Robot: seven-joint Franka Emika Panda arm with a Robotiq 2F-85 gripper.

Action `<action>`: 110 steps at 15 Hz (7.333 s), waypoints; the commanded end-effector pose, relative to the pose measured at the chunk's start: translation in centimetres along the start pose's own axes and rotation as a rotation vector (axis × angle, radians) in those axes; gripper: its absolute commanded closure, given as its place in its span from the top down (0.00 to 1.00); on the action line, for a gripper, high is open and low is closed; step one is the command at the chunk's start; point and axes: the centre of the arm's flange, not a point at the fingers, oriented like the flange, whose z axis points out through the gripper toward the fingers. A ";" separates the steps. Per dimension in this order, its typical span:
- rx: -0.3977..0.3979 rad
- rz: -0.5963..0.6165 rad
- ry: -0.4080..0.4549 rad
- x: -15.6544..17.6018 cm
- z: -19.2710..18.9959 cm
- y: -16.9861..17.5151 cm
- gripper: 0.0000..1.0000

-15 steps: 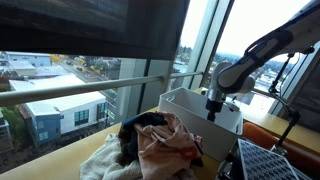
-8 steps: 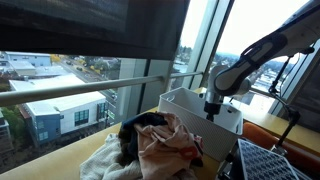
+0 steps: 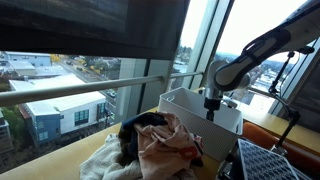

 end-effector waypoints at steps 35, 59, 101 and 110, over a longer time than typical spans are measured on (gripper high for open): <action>-0.322 -0.196 0.154 10.1 -23.4 -33.0 0.79; -0.123 -0.320 0.009 11.7 2.2 -29.5 1.00; -0.461 0.190 0.688 -11.4 -56.5 -6.1 0.03; -0.285 0.175 0.457 -8.2 -40.5 -8.6 0.03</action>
